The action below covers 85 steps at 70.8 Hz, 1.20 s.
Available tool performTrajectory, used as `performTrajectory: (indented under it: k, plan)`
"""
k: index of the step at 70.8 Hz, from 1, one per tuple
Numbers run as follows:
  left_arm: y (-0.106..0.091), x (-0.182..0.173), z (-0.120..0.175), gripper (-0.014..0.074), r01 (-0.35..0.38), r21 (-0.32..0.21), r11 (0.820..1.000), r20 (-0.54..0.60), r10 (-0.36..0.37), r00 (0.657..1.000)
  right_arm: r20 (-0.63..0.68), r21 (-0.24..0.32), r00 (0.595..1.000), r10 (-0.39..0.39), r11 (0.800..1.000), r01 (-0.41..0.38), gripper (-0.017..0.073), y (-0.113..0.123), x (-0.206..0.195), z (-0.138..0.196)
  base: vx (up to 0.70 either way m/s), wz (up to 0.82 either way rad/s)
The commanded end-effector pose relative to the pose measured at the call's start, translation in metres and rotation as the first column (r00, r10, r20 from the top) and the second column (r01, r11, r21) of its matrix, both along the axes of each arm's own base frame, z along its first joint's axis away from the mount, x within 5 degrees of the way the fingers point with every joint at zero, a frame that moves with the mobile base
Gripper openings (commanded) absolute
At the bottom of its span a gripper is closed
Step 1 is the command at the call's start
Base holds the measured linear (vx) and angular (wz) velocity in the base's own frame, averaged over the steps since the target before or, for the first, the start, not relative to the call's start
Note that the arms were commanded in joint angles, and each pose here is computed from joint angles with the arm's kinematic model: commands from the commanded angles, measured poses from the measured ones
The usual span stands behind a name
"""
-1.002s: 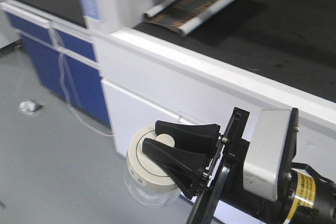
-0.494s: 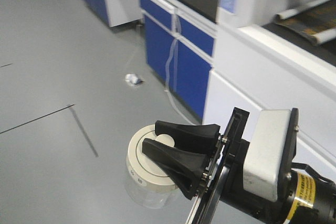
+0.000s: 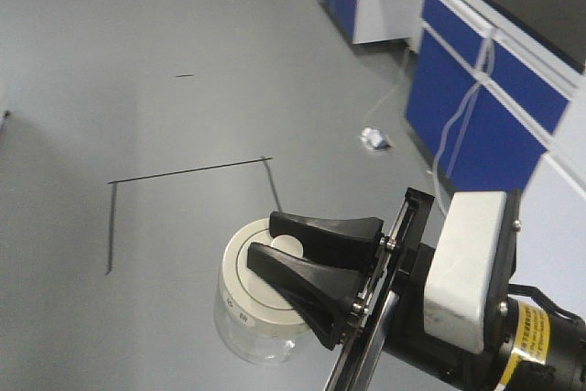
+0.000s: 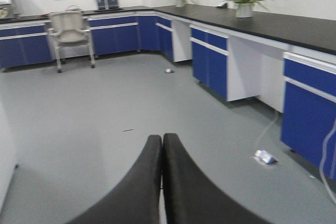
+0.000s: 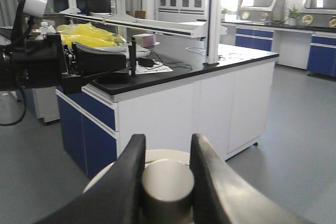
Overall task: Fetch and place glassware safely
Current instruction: 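Hold the jar in the right gripper while the base drives away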
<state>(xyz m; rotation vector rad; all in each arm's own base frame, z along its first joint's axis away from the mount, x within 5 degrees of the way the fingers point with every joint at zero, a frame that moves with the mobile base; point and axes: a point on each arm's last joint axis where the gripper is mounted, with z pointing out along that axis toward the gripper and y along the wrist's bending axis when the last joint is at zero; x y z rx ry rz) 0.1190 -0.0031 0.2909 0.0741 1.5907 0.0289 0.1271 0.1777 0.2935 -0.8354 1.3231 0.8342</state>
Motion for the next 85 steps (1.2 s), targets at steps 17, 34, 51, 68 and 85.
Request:
performTrajectory:
  k: [17, 34, 51, 68, 85]
  plan:
    - [-0.0013, -0.0002, 0.0152, -0.0007, 0.013, -0.013, 1.0, 0.093, -0.011, 0.996, 0.076, 0.129, 0.997, 0.023, 0.991, -0.032, -0.0004, -0.0011, -0.0034, 0.0234, 0.0, 0.41]
    - [-0.0013, -0.0002, 0.0152, -0.0007, 0.013, -0.013, 1.0, 0.093, -0.011, 0.996, 0.077, 0.131, 0.997, 0.023, 0.991, -0.033, -0.0004, -0.0011, -0.0035, 0.0236, 0.04, 0.15]
    - [-0.0013, -0.0002, 0.0152, -0.0007, 0.013, -0.013, 1.0, 0.093, -0.011, 0.996, 0.077, 0.131, 0.997, 0.023, 0.991, -0.033, -0.0004, -0.0011, -0.0035, 0.0236, 0.09, 0.12]
    - [-0.0013, -0.0002, 0.0152, -0.0007, 0.013, -0.013, 1.0, 0.093, -0.011, 0.996, 0.077, 0.131, 0.997, 0.023, 0.991, -0.033, -0.0004, -0.0011, -0.0035, 0.0236, 0.19, 0.1]
    - [-0.0013, -0.0002, 0.0152, -0.0007, 0.013, -0.013, 1.0, 0.093, -0.011, 0.996, 0.077, 0.131, 0.997, 0.023, 0.991, -0.033, -0.0004, -0.0011, -0.0035, 0.0236, 0.29, 0.04]
